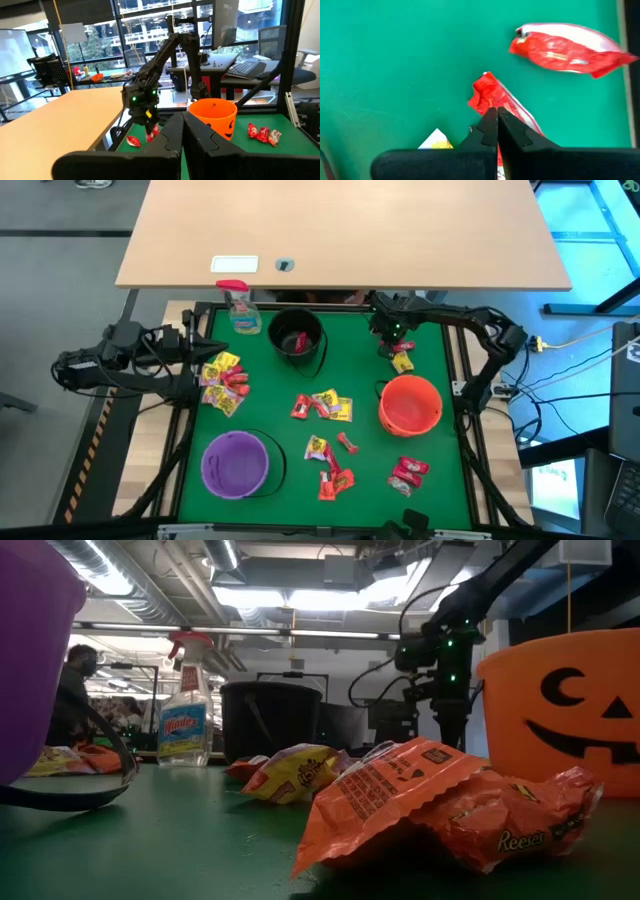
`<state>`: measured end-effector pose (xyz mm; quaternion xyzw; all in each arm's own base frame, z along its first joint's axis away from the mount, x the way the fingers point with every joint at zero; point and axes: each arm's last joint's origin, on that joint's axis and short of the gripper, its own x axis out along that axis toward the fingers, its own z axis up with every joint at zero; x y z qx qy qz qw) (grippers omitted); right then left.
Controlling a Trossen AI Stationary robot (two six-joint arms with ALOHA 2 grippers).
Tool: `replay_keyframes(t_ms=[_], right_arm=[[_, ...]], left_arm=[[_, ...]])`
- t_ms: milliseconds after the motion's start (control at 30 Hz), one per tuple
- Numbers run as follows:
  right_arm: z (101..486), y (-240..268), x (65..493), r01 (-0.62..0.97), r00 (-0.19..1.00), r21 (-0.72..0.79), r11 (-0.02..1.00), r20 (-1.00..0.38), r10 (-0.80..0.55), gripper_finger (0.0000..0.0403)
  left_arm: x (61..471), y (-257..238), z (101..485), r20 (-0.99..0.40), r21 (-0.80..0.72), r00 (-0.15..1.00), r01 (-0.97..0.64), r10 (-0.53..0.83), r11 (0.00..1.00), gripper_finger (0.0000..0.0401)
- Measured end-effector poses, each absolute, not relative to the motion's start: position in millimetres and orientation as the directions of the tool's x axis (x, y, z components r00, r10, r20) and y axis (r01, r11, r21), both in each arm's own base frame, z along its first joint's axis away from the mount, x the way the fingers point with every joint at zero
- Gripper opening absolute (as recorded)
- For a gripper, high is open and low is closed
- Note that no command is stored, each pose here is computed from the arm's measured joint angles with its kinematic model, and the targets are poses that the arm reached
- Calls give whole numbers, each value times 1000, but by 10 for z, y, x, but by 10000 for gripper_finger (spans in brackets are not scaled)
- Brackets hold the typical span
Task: Sort candy
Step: Put the red candy into the black bucket
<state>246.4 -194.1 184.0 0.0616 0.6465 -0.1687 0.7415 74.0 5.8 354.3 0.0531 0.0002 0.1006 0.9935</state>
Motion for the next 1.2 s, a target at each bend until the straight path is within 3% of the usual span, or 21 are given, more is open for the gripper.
replay_keyframes(t_ms=[267, 367, 500, 700, 833, 967, 1200], right_arm=[[2204, -1878, 2385, 363, 219, -162, 918, -942, -253, 0], [2211, -1872, 2395, 356, 256, -121, 927, -941, -221, 3], [2172, -1878, 2424, 337, 276, -87, 938, -943, -186, 45], [1999, -1912, 2460, 339, 215, -73, 938, -964, -153, 157], [1841, -1941, 2494, 335, 168, -64, 940, -978, -127, 208], [1667, -1967, 2526, 332, 120, -48, 942, -988, -92, 224], [1460, -2015, 2552, 321, 27, -103, 941, -993, -118, 205]], left_arm=[[739, 58, 3551, 18, 102, 979, -202, 201, 974, 0], [739, 58, 3566, 33, 98, 979, -203, 201, 974, 0], [739, 58, 3577, 45, 96, 979, -204, 201, 974, 0], [739, 58, 3579, 47, 95, 979, -204, 200, 974, 0], [739, 57, 3579, 47, 95, 979, -203, 199, 975, 0], [739, 58, 3579, 47, 94, 979, -203, 199, 975, 0], [739, 58, 3579, 46, 94, 979, -203, 199, 975, 0]])
